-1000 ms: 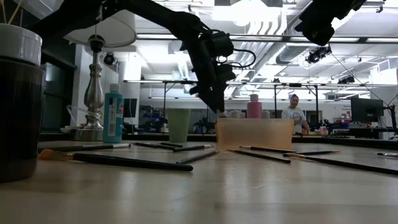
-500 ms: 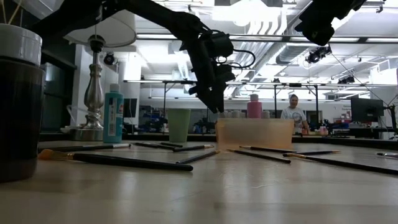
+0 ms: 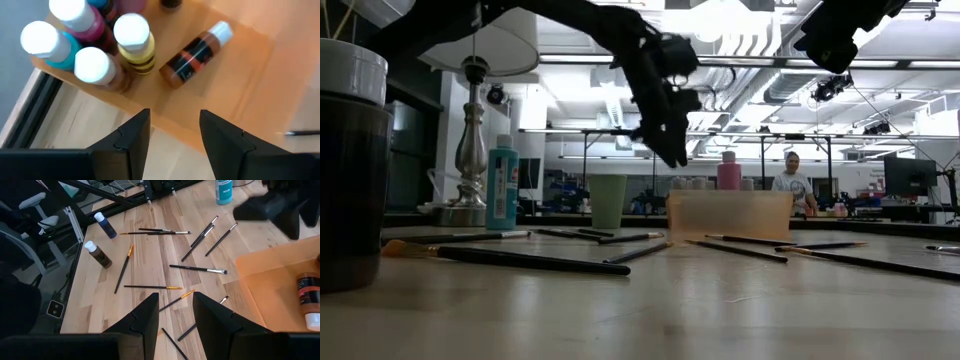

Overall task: Pick & Place Paint Supplies
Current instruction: Put the dark blue paint bottle into the orange bin

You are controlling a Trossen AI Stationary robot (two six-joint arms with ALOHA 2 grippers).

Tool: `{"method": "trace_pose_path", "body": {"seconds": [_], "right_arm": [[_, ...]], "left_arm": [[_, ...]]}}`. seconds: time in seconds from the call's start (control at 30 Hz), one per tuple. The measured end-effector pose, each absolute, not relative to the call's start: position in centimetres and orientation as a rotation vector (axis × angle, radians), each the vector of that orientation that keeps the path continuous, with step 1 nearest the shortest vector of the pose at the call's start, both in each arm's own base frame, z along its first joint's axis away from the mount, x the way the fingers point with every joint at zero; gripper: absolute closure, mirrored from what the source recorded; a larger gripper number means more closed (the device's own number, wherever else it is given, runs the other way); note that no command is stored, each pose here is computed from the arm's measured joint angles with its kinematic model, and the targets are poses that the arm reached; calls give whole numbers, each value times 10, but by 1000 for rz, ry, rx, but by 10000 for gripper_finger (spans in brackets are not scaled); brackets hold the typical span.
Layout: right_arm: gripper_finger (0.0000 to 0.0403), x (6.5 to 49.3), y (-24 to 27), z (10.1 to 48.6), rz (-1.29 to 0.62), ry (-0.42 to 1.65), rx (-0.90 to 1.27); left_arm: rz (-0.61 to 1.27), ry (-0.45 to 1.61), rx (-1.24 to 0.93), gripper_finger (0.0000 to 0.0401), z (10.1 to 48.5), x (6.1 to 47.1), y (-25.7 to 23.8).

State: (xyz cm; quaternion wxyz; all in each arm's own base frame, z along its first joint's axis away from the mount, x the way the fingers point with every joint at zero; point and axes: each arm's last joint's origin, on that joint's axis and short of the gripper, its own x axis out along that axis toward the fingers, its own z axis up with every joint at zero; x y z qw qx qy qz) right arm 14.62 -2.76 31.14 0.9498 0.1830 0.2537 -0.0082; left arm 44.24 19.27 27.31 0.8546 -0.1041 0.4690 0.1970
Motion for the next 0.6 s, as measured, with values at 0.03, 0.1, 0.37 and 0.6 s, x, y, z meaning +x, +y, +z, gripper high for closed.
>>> {"method": "trace_pose_path", "body": {"seconds": [0.03, 0.1, 0.37, 0.6], "right_arm": [[290, 146, -28, 311, -17, 516, 372], [290, 146, -28, 311, -17, 516, 373], [290, 146, -28, 311, -17, 516, 373], [290, 146, -28, 311, -17, 516, 372]], "left_arm": [[415, 967, -215, 233, 280, 440, 192], [414, 930, -206, 233, 295, 437, 188], [416, 973, -221, 233, 314, 424, 169], [458, 1052, -279, 233, 316, 407, 138]]}}
